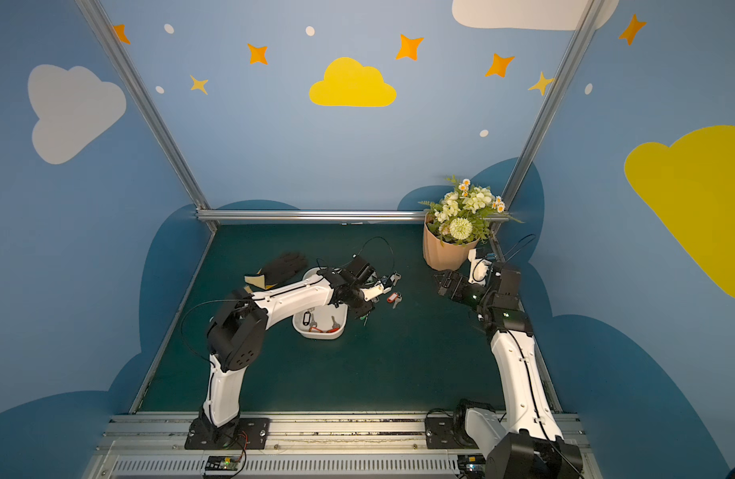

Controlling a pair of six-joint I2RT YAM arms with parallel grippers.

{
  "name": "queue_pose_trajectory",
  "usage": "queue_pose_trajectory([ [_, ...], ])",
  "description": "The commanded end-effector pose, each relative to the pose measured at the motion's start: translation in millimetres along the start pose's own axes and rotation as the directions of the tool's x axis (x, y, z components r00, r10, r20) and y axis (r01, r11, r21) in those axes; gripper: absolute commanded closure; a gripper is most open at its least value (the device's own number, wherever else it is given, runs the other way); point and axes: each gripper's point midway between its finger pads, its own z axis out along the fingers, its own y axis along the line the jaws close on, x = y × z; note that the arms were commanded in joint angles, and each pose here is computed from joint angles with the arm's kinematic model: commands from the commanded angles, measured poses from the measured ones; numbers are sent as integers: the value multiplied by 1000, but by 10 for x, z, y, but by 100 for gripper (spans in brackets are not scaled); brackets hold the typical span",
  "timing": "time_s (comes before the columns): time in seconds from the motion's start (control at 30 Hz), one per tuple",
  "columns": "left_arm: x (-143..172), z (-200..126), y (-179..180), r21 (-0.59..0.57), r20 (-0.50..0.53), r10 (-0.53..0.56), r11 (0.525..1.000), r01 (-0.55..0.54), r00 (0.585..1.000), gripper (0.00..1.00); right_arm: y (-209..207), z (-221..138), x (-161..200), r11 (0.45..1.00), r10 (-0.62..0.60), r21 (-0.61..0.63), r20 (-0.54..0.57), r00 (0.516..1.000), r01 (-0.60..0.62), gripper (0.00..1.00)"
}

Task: Take the keys out of the storage box
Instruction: Place the key at the center of the board, then pick up the key from the storage box.

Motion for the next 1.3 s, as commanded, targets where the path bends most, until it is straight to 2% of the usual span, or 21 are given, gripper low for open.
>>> queue_pose_trajectory([
  [0.0, -47, 60, -49, 34, 0, 9, 999, -9, 1000, 97, -28, -16, 36, 1000, -6, 9, -3, 1000, 6, 2],
  [0.3, -75, 181, -89, 67, -1, 1, 998, -1, 1000, 95, -12, -42, 18, 1000, -12, 6, 6, 1000, 12, 2],
  [0.47, -210, 39, -101, 76, 47, -5, 997, 1, 999, 68, 18, -49, -6, 1000, -23, -3, 7, 1000, 23, 2],
  [0.53, -275, -94, -78, 64, 75, -7, 998, 2, 997, 61, 44, -50, -28, 999, -32, -15, 10, 999, 32, 2],
  [0.7, -337, -536, 13, 18, 147, -44, 999, 42, 988, 54, 202, -35, -37, 995, -61, -81, -35, 998, 58, 2],
  [0.87, -199, -1094, 218, -19, 252, -179, 982, 190, 951, 43, 366, 92, 86, 991, -95, -104, -125, 988, 82, 3],
  [0.97, -11, -1416, 443, -41, 316, -323, 935, 352, 892, 38, 500, 232, 200, 989, -125, -103, -198, 972, 106, 4],
  [1.03, 163, -1597, 593, -50, 349, -424, 882, 469, 836, 35, 613, 355, 302, 987, -140, -116, -260, 956, 113, 7],
  [1.17, 627, -1763, 787, -7, 369, -638, 725, 689, 676, 33, 913, 637, 593, 973, -222, -143, -390, 894, 180, 12],
  [1.27, 965, -1766, 875, 34, 355, -770, 577, 816, 530, 33, 1162, 874, 858, 956, -292, -168, -468, 835, 240, 16],
])
